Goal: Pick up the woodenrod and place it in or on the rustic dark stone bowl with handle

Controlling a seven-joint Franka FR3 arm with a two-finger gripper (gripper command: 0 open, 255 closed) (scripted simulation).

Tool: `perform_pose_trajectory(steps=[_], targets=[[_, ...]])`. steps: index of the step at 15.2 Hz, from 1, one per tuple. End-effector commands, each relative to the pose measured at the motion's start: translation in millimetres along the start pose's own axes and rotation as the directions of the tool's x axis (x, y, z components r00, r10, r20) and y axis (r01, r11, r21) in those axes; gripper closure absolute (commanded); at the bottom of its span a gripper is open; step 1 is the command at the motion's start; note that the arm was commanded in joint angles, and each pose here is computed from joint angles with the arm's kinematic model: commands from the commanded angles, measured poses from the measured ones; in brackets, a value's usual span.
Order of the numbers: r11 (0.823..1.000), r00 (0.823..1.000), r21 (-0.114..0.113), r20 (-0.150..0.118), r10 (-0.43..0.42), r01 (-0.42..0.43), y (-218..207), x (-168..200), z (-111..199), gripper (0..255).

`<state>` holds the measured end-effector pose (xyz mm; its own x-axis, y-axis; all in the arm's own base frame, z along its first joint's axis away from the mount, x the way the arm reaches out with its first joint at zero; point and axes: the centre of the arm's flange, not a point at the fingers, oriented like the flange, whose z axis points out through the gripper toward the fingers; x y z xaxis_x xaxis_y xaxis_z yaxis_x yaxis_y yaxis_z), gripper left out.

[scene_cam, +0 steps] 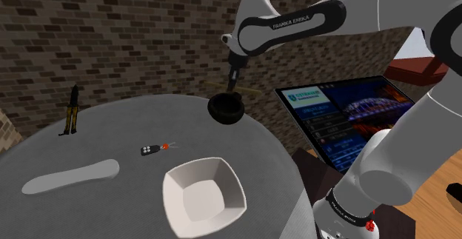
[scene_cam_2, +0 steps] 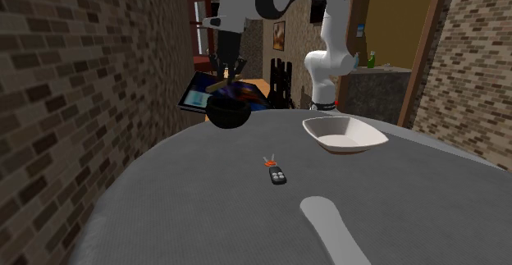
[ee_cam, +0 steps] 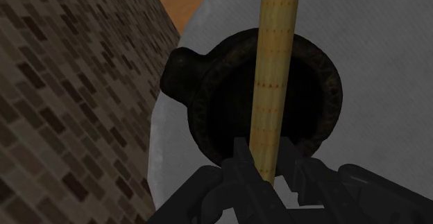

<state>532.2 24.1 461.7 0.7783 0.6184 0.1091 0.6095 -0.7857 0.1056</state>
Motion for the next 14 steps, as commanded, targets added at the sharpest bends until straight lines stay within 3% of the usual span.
perform_pose_trajectory(steps=[1, 9, 14], targets=[[1.0, 1.0, 0.0, 0.0, 0.0, 0.0, -1.1, -2.1, 10.7, 255], [1.0, 1.0, 0.0, 0.0, 0.0, 0.0, -5.7, -6.9, 54.3, 255], [1.0, 1.0, 0.0, 0.0, 0.0, 0.0, -5.7, -6.9, 54.3, 255]])
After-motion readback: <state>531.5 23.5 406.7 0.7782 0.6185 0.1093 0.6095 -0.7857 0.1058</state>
